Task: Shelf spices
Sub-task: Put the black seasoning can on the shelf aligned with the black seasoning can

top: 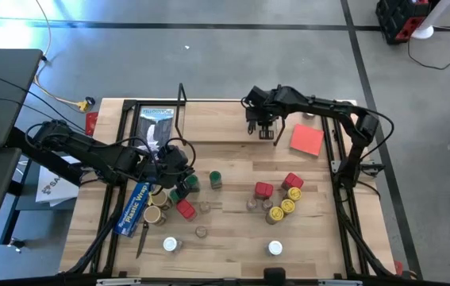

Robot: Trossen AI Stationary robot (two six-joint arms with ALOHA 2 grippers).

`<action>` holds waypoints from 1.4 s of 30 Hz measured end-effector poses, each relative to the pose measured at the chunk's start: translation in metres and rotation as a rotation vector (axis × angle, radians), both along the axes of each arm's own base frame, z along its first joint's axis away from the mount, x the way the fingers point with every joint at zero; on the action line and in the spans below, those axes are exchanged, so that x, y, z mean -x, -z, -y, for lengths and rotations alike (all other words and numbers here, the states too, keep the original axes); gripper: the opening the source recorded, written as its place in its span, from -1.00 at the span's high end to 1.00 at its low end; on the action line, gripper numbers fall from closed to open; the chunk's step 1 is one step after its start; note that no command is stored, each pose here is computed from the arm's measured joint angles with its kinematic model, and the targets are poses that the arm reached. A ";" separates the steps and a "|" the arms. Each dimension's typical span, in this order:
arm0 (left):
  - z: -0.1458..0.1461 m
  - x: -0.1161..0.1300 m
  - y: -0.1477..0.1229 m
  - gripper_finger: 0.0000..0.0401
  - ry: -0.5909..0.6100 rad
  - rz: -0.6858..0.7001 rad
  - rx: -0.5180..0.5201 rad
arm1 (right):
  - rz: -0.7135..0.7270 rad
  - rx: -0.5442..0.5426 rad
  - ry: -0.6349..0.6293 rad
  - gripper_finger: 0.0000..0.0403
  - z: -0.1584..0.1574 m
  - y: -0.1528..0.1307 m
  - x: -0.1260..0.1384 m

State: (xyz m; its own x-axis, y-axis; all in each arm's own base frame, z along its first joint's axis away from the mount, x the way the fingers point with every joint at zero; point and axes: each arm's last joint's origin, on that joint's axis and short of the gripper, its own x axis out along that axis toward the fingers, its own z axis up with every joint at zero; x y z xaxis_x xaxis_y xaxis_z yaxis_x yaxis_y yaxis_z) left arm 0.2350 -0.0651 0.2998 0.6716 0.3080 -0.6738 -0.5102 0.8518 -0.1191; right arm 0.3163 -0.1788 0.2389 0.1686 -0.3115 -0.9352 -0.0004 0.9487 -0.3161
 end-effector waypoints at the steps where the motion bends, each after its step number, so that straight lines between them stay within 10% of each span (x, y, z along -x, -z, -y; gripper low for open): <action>1: 0.000 0.000 0.000 0.82 0.000 0.000 0.000 | 0.001 0.001 0.002 1.00 0.001 0.000 0.000; 20: 0.000 0.000 0.000 0.82 0.001 0.000 0.000 | -0.043 0.005 -0.122 1.00 -0.020 -0.013 0.003; 42: 0.001 0.000 0.000 0.82 0.003 0.003 0.001 | -0.035 -0.003 0.014 1.00 0.014 -0.011 0.021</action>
State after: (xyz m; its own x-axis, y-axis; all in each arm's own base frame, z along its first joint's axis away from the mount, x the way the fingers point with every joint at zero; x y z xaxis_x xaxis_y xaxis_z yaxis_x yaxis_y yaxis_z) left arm 0.2350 -0.0659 0.3000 0.6749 0.3052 -0.6719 -0.5068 0.8534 -0.1215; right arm 0.2951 -0.1928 0.2503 0.1314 -0.3108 -0.9413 0.0015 0.9496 -0.3134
